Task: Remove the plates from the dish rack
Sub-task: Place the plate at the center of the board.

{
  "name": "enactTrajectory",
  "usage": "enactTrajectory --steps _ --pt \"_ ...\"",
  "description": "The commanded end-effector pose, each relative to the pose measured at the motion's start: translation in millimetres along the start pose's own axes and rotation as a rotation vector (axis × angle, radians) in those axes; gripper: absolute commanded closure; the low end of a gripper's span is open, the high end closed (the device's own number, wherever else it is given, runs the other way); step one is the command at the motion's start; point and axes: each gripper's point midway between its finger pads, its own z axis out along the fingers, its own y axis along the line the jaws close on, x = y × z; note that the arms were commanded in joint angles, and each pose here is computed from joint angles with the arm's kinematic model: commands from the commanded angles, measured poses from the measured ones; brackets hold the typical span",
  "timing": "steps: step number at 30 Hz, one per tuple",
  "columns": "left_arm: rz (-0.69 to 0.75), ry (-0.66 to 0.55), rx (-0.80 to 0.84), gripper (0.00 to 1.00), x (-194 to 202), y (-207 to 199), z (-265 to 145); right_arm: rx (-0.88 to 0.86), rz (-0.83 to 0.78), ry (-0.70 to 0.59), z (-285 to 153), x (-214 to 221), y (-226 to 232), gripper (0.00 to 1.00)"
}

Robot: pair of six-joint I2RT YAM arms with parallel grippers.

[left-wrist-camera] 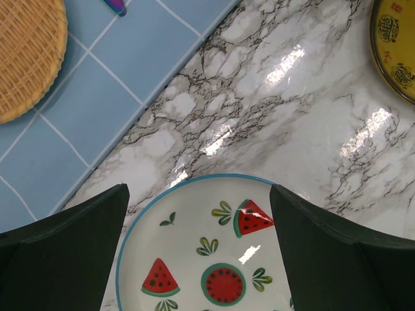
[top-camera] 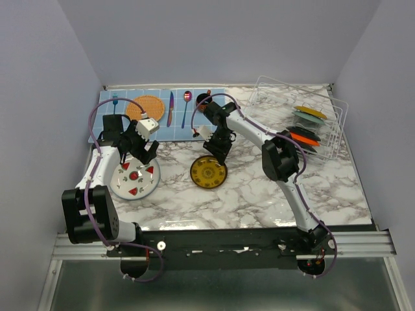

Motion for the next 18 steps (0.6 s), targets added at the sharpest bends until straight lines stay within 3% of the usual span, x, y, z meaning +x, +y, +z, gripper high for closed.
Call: enactTrajectory --steps 1,18 --pt "0.007 0.005 0.008 0.01 2.8 -3.4 4.0 0.051 -0.016 -0.012 -0.8 -7.3 -6.9 0.61" --pt "0.002 0.005 0.024 0.01 3.5 -9.6 7.7 0.14 -0.034 -0.114 -57.5 -25.1 -1.9 0.58"
